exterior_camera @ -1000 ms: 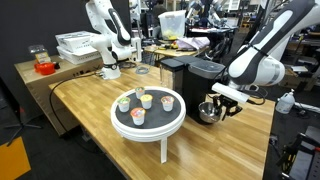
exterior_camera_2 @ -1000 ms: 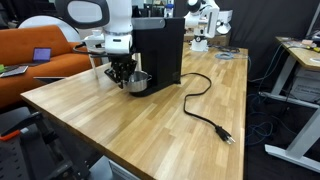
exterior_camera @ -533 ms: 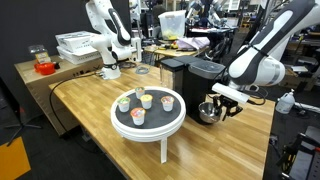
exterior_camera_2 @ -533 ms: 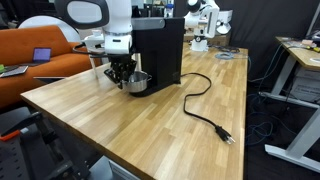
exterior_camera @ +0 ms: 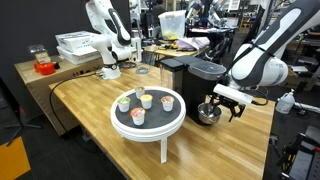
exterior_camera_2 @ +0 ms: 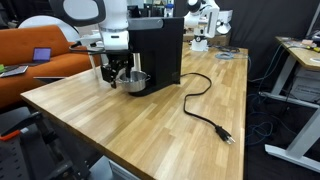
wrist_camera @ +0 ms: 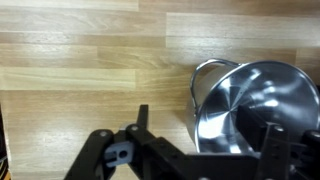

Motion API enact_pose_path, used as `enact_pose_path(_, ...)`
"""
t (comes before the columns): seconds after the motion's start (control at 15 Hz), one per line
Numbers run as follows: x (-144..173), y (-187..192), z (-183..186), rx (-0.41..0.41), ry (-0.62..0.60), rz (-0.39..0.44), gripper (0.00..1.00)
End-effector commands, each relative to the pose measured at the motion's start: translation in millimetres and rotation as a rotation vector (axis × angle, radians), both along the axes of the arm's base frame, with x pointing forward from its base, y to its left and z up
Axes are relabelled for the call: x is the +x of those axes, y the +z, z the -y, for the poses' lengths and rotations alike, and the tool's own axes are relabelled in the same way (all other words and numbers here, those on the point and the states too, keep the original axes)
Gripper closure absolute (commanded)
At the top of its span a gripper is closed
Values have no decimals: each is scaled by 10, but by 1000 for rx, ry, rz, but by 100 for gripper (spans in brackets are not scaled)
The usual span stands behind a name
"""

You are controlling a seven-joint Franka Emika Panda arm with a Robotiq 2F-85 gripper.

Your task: Put the pot on the coffee maker

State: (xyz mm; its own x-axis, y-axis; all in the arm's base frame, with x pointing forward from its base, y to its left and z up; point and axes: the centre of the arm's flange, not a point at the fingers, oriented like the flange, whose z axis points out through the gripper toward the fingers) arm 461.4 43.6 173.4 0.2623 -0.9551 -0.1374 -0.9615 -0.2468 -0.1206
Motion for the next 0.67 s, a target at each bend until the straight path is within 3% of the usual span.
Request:
enact_pose_path(0.0, -55, 173, -90, -43, 87, 44, 0)
enact_pose_path(0.6, -320, 219, -142, -73, 159, 72, 0)
